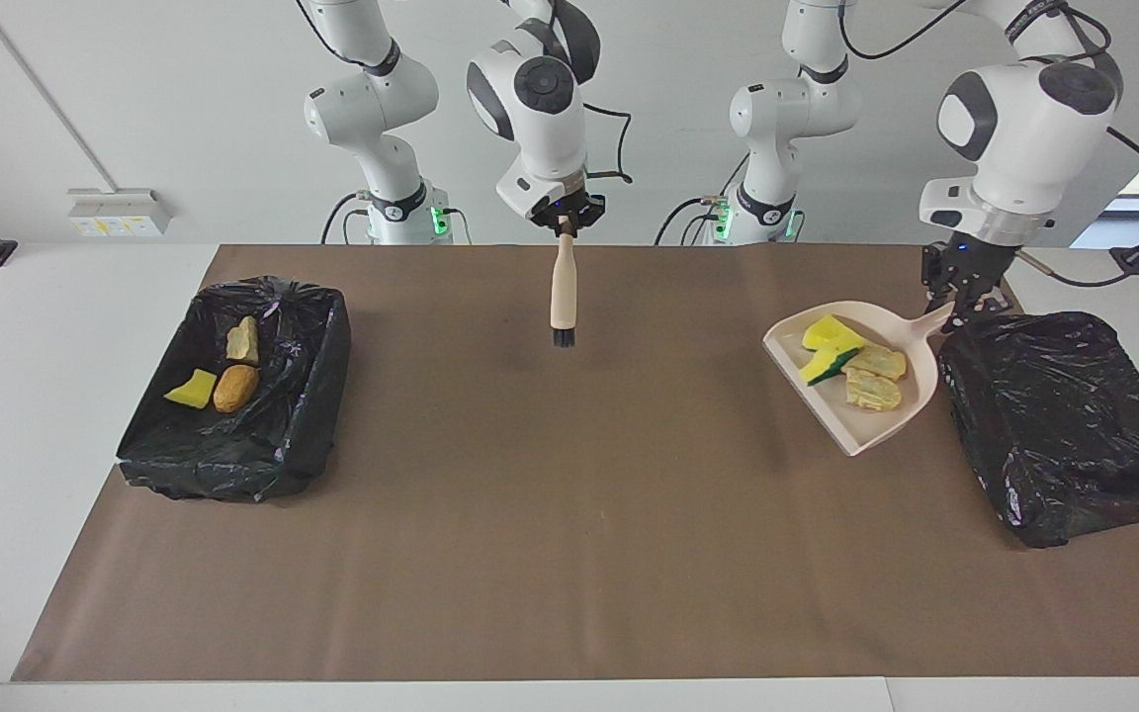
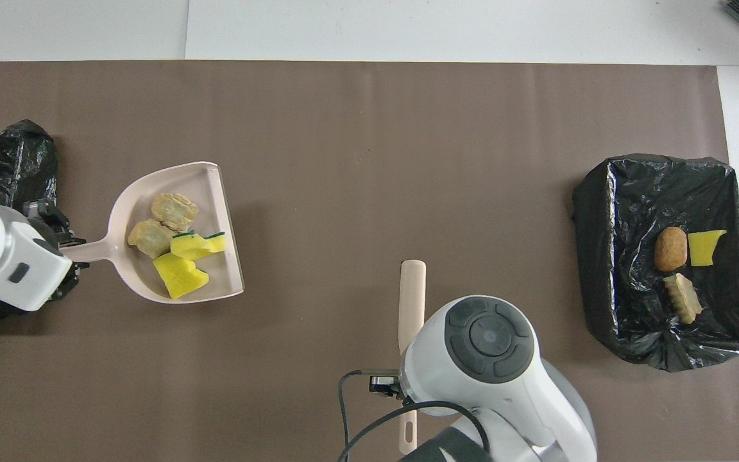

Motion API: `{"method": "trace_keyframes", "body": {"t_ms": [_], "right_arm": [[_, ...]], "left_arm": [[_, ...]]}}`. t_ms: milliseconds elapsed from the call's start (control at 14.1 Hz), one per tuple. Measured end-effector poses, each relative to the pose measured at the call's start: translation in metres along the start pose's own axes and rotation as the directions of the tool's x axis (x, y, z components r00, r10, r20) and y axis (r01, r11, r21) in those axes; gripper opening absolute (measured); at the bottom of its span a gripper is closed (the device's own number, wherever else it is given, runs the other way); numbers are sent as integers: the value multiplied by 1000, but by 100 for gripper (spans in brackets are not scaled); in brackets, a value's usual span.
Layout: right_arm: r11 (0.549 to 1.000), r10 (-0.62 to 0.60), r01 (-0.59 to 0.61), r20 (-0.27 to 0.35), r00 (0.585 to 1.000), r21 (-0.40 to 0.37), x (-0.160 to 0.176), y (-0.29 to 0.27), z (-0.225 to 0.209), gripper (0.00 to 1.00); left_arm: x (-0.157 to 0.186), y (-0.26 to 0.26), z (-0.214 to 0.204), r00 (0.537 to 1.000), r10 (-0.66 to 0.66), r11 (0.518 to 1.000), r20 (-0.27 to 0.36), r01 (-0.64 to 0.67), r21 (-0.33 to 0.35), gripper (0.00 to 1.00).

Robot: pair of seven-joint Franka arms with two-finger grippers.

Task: Sweep and dump trash in bin
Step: 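Carry the dustpan with the left gripper to the other black bag, then tip the dustpan over the black bag with the left gripper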

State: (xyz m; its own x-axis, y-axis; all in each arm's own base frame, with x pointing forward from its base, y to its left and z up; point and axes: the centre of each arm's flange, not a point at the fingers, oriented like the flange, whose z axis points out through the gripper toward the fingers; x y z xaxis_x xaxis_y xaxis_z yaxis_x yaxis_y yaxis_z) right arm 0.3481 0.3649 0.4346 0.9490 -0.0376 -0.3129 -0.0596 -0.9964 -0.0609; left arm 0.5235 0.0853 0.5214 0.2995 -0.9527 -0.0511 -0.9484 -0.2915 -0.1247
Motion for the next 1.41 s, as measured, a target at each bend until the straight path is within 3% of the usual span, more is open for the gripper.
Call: {"method": "trace_keyframes", "body": {"t_ms": [141,424,637,778,990,1415], "right_arm": [[1000,8,-8,-6,1000,-3,-3,-20,22,26],[997,-15,18,34,999,-70,-6,-40,75,26],[996,-13,17,41,999,-91,-5,-36,88,26],[997,-8,9,19,1000,-76,-2,-33,95,26],[997,-4,5,12,1000,-72,-1,-31,101,26],[997,-25,26,18,1000,-78,-1,-29,105,26]], "left_arm": [[-55,-34,-12,1000,-15,1000,-25,15,25,33],[-161,-93,3,996,87,995,11,-87,48,33],[-207,-125,7,957,229,969,179,-241,51,33],[-216,-136,10,917,281,952,282,-304,43,33],[-216,-141,10,830,354,925,431,-378,-33,33],[-194,-147,3,669,413,897,618,-418,-147,33]]}}
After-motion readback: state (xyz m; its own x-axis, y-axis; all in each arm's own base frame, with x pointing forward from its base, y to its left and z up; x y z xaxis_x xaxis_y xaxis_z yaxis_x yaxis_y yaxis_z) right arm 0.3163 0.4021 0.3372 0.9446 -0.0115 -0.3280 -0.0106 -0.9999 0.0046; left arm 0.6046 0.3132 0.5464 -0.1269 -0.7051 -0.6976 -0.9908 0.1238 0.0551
